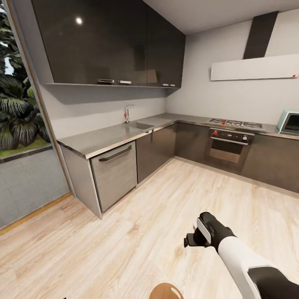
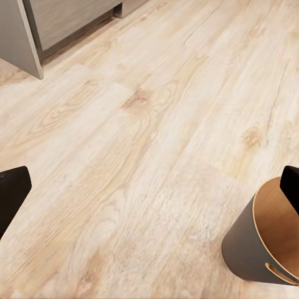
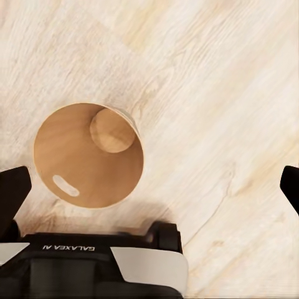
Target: Put the three can of soda from the living room inside the tash can in the kitchen.
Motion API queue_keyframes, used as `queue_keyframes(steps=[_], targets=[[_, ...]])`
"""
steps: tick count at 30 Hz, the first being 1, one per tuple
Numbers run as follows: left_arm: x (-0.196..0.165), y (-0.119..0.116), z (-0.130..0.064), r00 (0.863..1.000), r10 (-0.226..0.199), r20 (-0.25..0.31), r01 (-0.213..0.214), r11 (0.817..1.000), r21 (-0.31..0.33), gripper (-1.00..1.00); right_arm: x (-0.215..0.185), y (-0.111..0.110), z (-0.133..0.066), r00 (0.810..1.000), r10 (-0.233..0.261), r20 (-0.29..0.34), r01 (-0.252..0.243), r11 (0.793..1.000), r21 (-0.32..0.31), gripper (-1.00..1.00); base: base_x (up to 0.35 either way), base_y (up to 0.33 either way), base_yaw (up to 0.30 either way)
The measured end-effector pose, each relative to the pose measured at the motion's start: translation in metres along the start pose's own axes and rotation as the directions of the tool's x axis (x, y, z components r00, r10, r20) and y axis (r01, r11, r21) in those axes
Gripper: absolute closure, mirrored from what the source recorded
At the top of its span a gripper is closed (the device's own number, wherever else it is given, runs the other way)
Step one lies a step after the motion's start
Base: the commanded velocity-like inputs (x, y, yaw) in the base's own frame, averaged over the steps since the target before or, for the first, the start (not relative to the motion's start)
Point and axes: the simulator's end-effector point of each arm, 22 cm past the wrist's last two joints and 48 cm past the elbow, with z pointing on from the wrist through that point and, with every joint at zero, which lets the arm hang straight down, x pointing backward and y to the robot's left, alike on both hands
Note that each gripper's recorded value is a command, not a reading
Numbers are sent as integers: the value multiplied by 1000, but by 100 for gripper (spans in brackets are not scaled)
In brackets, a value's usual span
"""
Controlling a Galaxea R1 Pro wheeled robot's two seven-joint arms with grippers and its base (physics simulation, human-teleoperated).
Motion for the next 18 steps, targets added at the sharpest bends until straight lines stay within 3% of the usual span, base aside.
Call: queue_keyframes(steps=[5,7,9,18], targets=[[-1,1,0,1000,-5,2,5,1000,-2,-100,2,11,-3,1000,-1,-28,1,1000,-3,-100,0,0,0],[-1,0,0,1000,-5,2,5,1000,-2,-100,4,14,-3,999,15,-39,-16,1000,-17,-100,0,0,0],[-1,0,0,1000,-5,2,5,1000,-3,-100,7,22,-4,995,76,-61,-81,994,-73,-100,0,0,0],[-1,1,0,1000,-4,1,4,1000,-4,-100,1,33,-8,994,100,-47,-105,986,-132,-100,0,0,0]])
